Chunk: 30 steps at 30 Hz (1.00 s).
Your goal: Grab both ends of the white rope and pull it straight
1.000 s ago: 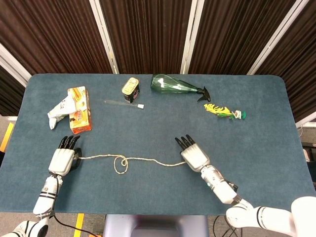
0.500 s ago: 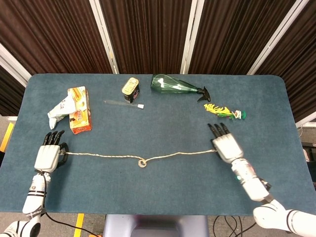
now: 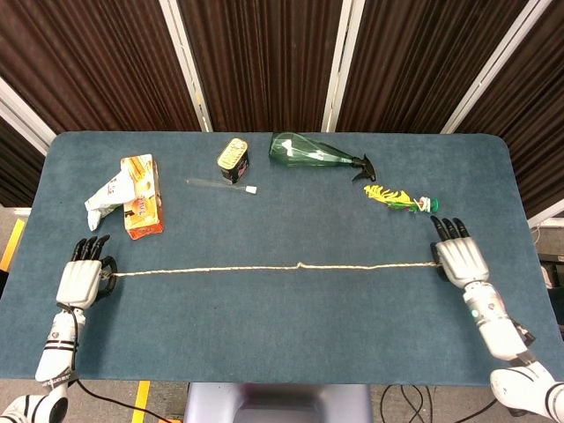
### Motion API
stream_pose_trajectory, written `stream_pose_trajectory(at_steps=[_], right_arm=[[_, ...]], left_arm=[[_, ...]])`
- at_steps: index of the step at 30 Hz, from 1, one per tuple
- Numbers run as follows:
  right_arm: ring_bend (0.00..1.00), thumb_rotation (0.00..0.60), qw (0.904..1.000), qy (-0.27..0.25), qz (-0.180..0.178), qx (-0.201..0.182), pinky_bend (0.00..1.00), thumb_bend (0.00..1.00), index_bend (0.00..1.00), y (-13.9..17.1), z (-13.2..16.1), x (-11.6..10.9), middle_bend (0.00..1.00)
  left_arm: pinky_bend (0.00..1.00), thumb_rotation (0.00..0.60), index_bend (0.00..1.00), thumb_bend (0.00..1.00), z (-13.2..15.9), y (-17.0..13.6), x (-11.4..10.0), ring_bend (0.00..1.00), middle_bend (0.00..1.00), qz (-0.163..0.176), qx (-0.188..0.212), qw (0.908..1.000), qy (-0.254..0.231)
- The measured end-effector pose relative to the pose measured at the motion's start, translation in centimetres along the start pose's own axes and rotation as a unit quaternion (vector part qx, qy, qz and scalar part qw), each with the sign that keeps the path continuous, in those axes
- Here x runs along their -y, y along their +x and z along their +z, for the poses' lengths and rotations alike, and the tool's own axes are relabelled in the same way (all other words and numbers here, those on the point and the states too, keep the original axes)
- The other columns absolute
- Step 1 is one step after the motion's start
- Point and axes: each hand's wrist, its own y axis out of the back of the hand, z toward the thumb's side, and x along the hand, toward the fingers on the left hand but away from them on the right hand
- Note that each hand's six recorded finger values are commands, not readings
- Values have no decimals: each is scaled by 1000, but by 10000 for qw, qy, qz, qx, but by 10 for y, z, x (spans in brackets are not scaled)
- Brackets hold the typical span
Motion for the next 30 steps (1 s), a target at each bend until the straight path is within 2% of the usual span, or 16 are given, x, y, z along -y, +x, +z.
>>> stream_pose_trajectory(at_steps=[5, 16, 24, 26, 28, 29, 30], right_arm=[[0, 600, 9998, -5, 96, 171, 0, 528, 748, 2, -16, 11, 0], [0, 600, 9993, -92, 289, 237, 0, 527, 748, 2, -21, 31, 0], [0, 600, 9989, -65, 432, 190, 0, 527, 677, 2, -15, 48, 0], [0, 600, 9987, -68, 458, 201, 0, 528, 648, 1, -15, 50, 0], [0, 600, 9984, -75, 516, 235, 0, 528, 554, 1, -16, 53, 2], [0, 600, 9981, -74, 551, 256, 0, 521, 461, 1, -17, 54, 2], [0, 600, 9979, -73, 585, 283, 0, 501, 357, 1, -18, 55, 2]], left_arm=[[30, 600, 615, 455, 2, 1, 4, 0, 79, -73, 24, 10000, 22], [30, 600, 610, 455, 9, 3, 17, 0, 80, -252, 90, 9996, 18], [30, 600, 563, 455, 16, 3, 32, 0, 79, -430, 173, 9989, 27], [30, 600, 487, 457, 17, 3, 34, 0, 76, -451, 193, 9988, 37], [29, 600, 328, 459, 16, 3, 36, 0, 66, -478, 206, 9986, 61], [28, 600, 182, 456, 16, 3, 36, 0, 50, -507, 206, 9985, 85], [28, 600, 80, 451, 15, 3, 37, 0, 31, -535, 203, 9983, 110]])
